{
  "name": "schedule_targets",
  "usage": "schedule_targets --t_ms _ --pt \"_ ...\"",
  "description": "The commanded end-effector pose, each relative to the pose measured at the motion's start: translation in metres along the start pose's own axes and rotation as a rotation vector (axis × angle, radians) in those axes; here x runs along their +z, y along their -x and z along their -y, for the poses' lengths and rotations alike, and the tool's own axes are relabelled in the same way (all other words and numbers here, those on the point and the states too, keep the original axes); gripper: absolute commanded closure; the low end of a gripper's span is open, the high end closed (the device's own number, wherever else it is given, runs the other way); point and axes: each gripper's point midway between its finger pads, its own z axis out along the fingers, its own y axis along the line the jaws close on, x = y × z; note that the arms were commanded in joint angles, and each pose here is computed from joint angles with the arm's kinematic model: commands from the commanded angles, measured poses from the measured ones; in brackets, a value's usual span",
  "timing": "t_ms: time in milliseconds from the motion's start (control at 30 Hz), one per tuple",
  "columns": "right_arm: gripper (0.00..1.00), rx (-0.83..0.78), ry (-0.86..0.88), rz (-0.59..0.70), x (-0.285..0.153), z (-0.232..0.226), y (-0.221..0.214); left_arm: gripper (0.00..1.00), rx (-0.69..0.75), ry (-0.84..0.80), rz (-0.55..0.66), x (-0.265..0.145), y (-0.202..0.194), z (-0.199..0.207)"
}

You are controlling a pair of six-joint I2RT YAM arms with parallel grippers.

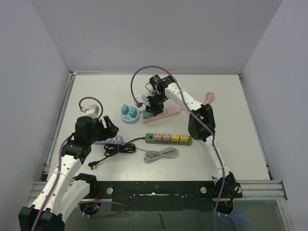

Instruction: Insert the plug

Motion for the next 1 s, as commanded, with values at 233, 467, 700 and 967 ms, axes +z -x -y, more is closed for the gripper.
schedule_targets --t_ms 233,467,700,967 --pt "1.0 0.318 0.347 -0.285 0.098 -0.093 -0.101 0.28 0.012 -0.015 0.066 -0.002 0.015 0.003" --pt "1.0 0.289 0.31 -0.271 0.1 -0.087 -0.098 0.28 0.015 -0.013 0.064 -0.002 0.015 0.003" --pt "0.76 0.263 0.008 -0.121 0.017 -0.025 -0.031 0.28 0.02 -0.015 0.071 -0.003 0.019 0.005" --pt "0.43 0.191 -0.213 0.005 -0.076 -0.006 0.023 0.28 0.038 -0.017 0.088 -0.006 0.026 0.007"
